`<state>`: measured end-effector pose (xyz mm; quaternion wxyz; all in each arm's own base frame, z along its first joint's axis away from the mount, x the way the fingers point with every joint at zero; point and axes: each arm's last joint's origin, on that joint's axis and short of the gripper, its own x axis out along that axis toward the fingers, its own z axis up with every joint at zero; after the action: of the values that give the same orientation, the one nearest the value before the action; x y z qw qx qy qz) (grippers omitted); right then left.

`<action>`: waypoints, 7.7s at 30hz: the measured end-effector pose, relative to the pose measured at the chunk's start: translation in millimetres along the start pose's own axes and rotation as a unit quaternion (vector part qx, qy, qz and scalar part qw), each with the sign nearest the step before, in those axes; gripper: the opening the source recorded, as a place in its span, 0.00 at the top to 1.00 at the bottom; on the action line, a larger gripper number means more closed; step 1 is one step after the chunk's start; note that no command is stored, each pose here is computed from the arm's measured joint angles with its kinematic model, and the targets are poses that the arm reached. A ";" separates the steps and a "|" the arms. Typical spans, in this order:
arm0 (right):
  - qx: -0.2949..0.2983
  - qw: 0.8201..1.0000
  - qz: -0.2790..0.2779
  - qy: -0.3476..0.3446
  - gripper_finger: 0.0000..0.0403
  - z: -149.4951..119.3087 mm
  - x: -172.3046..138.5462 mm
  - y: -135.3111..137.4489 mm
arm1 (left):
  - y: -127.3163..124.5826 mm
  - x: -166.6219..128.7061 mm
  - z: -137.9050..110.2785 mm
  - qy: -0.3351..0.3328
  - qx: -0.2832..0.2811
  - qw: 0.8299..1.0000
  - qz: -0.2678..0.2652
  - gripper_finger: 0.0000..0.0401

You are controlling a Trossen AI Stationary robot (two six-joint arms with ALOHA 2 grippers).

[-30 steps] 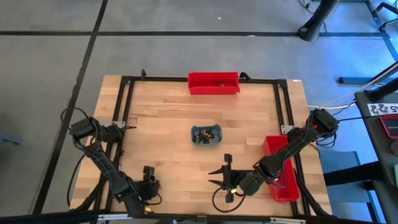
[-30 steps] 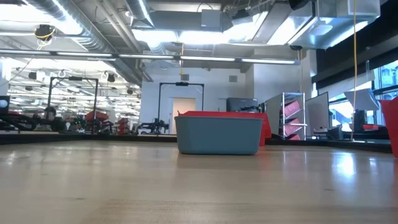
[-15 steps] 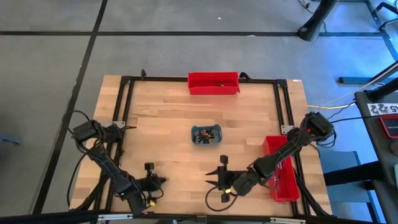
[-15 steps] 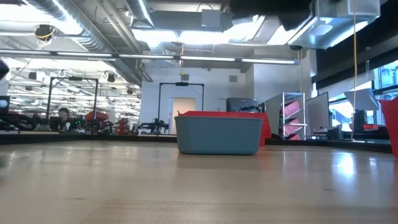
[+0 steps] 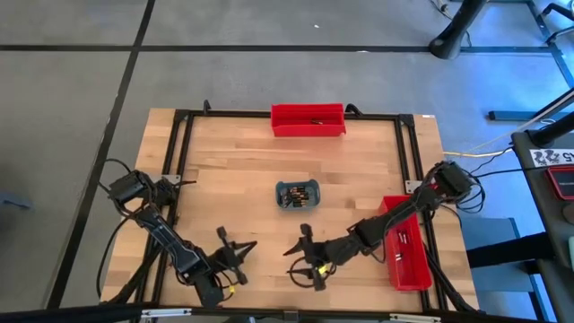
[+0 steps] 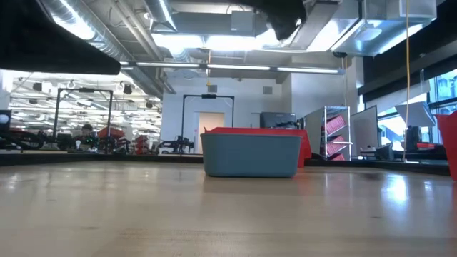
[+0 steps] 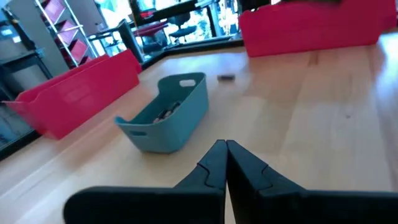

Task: Sort batteries
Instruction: Put the black battery into the blue bin

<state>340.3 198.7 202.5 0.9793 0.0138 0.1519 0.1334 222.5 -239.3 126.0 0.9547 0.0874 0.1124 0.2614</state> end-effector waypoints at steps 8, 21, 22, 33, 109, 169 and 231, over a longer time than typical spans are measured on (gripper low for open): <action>0.013 0.989 -0.099 0.113 0.47 10.3 -48.3 3.4 | -3.2 -0.2 0.9 0.022 -0.023 0.999 -0.028 1.00; -0.001 0.984 -0.115 0.137 0.52 4.1 -78.5 37.5 | -6.8 -0.4 7.9 0.023 -0.059 0.997 -0.032 1.00; -0.002 0.984 -0.119 0.135 0.52 4.4 -78.4 37.4 | -10.2 0.2 14.5 0.021 -0.049 0.998 -0.033 1.00; -0.002 0.983 -0.133 0.129 0.52 5.7 -76.9 33.3 | -53.8 -17.5 132.8 0.045 0.146 0.960 -0.236 0.99; -0.015 0.983 -0.111 0.148 0.52 8.8 -68.0 14.3 | -99.2 -85.5 55.1 0.416 -0.088 0.860 -0.282 1.00; 0.012 0.983 -0.106 0.151 0.52 8.0 -68.2 14.8 | 171.8 15.9 -71.7 0.303 -0.239 0.917 0.099 0.62; -0.017 0.977 -0.069 -0.199 0.52 48.8 37.5 7.1 | 38.4 16.9 117.9 -0.190 -0.136 0.935 -0.266 0.94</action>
<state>387.6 216.2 238.6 0.9968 0.0131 -0.0476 0.0631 248.9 -210.7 244.9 0.9957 -0.0278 -0.0883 -0.0104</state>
